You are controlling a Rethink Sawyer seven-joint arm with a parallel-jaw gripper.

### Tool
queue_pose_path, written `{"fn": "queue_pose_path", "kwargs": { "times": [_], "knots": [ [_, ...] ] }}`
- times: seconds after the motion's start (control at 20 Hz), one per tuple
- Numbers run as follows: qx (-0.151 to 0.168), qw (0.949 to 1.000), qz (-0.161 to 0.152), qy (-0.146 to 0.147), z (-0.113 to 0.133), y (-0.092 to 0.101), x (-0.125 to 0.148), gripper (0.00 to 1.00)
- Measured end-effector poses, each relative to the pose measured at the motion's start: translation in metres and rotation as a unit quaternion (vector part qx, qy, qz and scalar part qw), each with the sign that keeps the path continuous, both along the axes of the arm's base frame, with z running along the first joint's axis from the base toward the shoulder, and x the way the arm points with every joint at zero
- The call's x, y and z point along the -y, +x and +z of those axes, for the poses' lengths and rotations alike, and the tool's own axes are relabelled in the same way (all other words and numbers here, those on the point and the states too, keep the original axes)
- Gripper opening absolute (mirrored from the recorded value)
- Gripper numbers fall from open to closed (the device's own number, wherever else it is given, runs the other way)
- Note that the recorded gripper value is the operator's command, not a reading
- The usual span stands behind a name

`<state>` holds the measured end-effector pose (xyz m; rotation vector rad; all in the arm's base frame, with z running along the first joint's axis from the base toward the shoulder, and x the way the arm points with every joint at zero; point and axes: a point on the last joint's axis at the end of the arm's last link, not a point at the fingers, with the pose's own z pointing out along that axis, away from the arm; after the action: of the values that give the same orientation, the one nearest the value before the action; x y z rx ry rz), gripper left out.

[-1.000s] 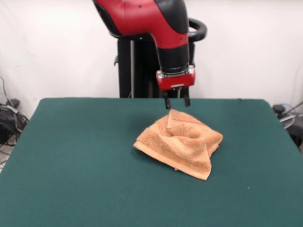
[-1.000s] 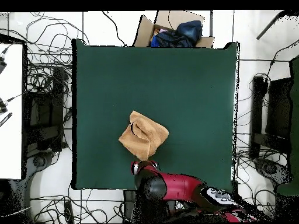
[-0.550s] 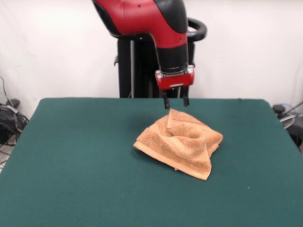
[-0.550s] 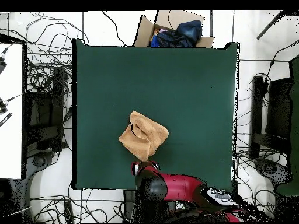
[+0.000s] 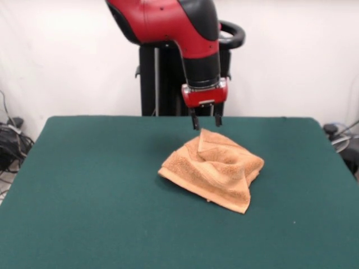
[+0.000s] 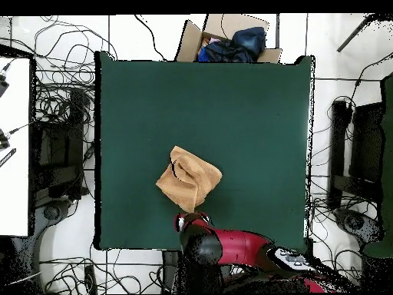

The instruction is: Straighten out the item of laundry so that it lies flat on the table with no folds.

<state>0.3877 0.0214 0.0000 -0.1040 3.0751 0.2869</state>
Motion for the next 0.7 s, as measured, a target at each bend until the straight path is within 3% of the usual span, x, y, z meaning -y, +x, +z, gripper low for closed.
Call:
{"fn": "queue_pose_path", "kwargs": {
  "times": [0.7],
  "knots": [
    [0.006,1.0,0.007,-0.001,-0.0018,0.0018,0.0047,1.0]
  ]
}}
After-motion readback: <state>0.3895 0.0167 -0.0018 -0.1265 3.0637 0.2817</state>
